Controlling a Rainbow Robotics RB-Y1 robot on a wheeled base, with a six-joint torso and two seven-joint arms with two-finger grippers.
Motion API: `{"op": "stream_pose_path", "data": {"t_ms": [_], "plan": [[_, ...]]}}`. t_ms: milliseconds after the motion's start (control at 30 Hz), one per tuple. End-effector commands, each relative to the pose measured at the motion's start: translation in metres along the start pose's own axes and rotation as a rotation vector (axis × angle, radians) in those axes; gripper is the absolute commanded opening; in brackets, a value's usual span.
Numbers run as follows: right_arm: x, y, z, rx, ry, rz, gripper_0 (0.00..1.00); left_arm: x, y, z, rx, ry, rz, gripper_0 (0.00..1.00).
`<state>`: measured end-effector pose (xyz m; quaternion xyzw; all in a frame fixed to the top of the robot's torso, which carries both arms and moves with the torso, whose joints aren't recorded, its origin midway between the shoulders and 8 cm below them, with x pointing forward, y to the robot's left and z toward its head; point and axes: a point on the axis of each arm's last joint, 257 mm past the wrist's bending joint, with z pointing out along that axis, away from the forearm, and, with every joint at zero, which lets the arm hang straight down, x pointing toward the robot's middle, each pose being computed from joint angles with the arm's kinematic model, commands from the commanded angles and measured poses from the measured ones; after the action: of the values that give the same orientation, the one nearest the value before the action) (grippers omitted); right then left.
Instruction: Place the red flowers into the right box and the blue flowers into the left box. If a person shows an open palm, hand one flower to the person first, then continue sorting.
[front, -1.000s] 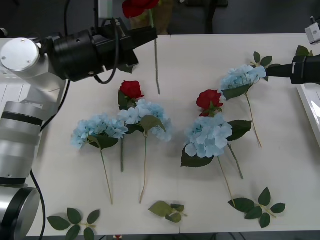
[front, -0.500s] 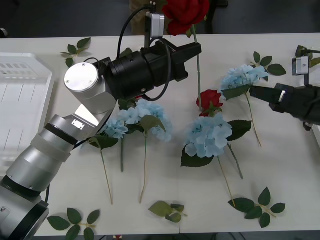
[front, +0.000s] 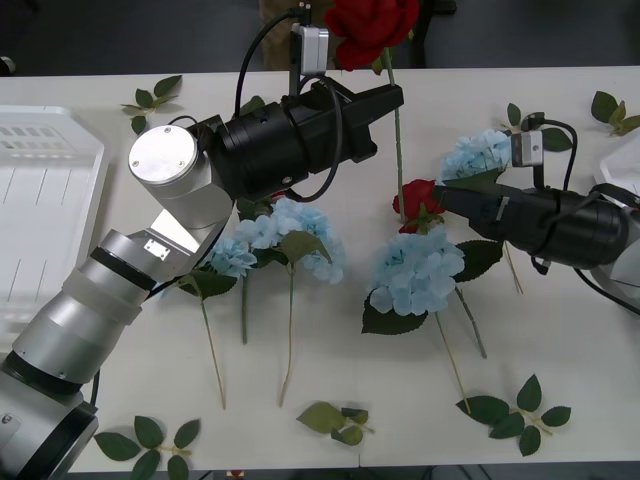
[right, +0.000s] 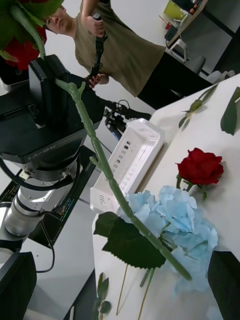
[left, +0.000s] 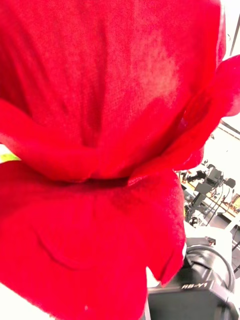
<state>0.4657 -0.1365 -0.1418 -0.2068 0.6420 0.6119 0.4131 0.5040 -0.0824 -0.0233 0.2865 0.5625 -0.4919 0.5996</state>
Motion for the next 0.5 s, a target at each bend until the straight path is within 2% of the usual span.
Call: {"op": "stream_pose_path", "data": {"t_ms": [33, 233, 300, 367, 400, 433, 500], "plan": [[-0.013, 0.017, 0.053, -0.066, -0.001, -0.013, 1.00, -0.009, -0.020, 0.007, 0.033, -0.033, 0.010, 0.00], [-0.018, 0.016, 0.093, -0.061, -0.030, -0.006, 1.00, -0.009, -0.019, 0.006, 0.032, -0.032, 0.010, 0.00], [-0.016, 0.019, 0.102, -0.069, -0.028, -0.002, 0.76, -0.009, -0.019, 0.006, 0.033, -0.033, 0.008, 0.00], [-0.013, 0.018, 0.106, -0.067, -0.027, 0.003, 0.24, -0.009, -0.019, 0.006, 0.033, -0.033, 0.008, 0.00], [-0.012, 0.017, 0.107, -0.066, -0.025, 0.004, 0.14, -0.009, -0.019, 0.006, 0.033, -0.033, 0.008, 0.00], [-0.012, 0.017, 0.107, -0.066, -0.025, 0.004, 0.00, -0.009, -0.019, 0.006, 0.033, -0.033, 0.008, 0.00], [-0.012, 0.019, 0.107, -0.070, -0.024, 0.005, 0.00, -0.009, -0.019, 0.006, 0.033, -0.033, 0.008, 0.00]]}}
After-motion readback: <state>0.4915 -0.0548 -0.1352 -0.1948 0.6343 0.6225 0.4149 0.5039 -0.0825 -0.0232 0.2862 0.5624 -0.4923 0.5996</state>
